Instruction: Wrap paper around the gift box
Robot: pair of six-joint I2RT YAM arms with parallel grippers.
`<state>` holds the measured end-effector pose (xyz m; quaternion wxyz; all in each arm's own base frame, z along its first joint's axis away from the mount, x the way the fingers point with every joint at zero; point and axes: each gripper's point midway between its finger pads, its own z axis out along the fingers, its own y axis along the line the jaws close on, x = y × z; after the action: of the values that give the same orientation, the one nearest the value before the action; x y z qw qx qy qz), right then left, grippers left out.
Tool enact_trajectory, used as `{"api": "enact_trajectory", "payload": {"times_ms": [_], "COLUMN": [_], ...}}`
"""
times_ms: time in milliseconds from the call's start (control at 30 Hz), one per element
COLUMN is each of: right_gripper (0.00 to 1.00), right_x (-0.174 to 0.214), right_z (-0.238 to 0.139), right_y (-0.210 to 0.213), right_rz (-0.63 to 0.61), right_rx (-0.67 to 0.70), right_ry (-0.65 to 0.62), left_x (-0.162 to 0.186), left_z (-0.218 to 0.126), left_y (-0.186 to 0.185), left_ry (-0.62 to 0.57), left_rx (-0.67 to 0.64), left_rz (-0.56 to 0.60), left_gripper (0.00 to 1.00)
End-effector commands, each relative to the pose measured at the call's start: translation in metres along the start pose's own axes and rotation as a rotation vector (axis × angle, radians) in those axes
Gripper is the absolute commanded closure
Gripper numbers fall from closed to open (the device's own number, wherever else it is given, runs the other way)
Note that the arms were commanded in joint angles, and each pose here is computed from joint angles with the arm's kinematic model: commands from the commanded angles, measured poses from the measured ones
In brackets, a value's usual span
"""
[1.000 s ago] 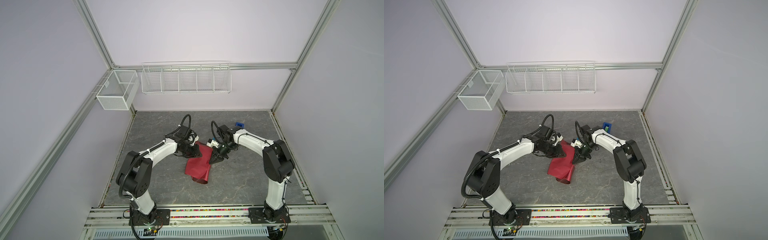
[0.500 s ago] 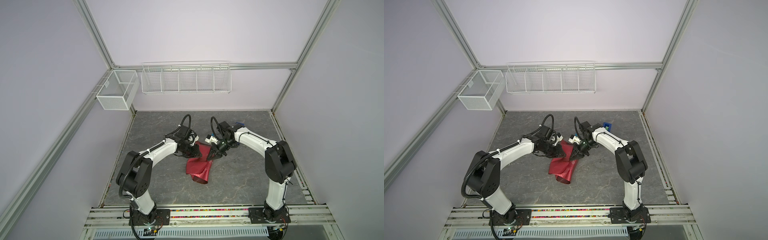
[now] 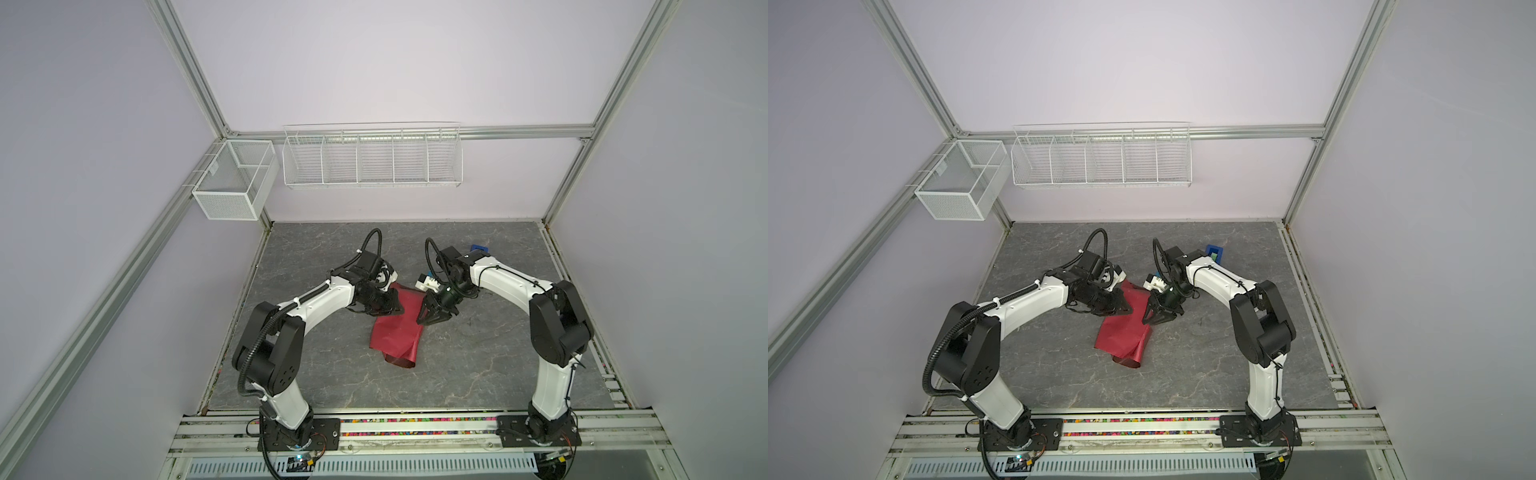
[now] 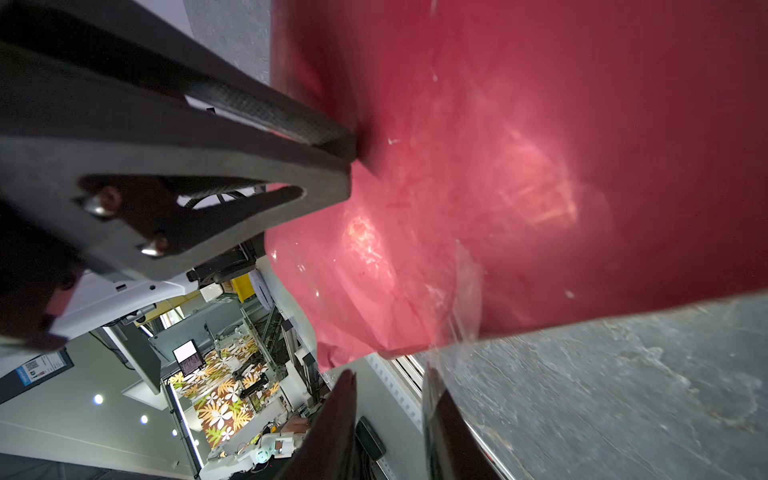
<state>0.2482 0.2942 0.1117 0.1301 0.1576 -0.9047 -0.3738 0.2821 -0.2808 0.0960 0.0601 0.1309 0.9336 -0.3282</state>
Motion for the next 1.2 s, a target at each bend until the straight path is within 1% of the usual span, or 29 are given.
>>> {"api": "enact_trajectory", "payload": {"times_ms": [0,167,267,500,667,867,1167], "right_gripper": [0.71,0.85,0.87,0.88,0.88,0.88,0.89], "right_x": [0.004,-0.001,-0.004,-0.011,-0.013,-0.010,-0.008], "right_z": [0.000,-0.005,-0.004,0.012,0.020,0.021,0.023], "right_y": [-0.004,0.012,0.019,0.009,-0.014,-0.038,-0.045], "right_rz": [0.010,-0.025,-0.040,-0.018,0.029,0.077,0.092], "right_rx": [0.006,-0.051,-0.082,-0.080,-0.045,-0.006,-0.012], "right_ry": [0.014,-0.009,-0.006,0.034,0.056,0.071,0.091], "left_x": [0.048,0.048,0.049,0.046,0.045,0.039,0.028], "left_z": [0.020,0.019,0.020,0.018,0.017,0.017,0.016], "left_y": [0.044,0.044,0.044,0.043,0.042,0.038,0.027], "left_ry": [0.163,0.163,0.164,0.155,0.145,0.121,0.080], "left_rx": [-0.163,-0.164,-0.164,-0.162,-0.161,-0.150,-0.105], "left_rz": [-0.096,-0.096,-0.098,-0.096,-0.097,-0.109,-0.124], "left_gripper": [0.84,0.84,0.84,0.84,0.84,0.84,0.83]}}
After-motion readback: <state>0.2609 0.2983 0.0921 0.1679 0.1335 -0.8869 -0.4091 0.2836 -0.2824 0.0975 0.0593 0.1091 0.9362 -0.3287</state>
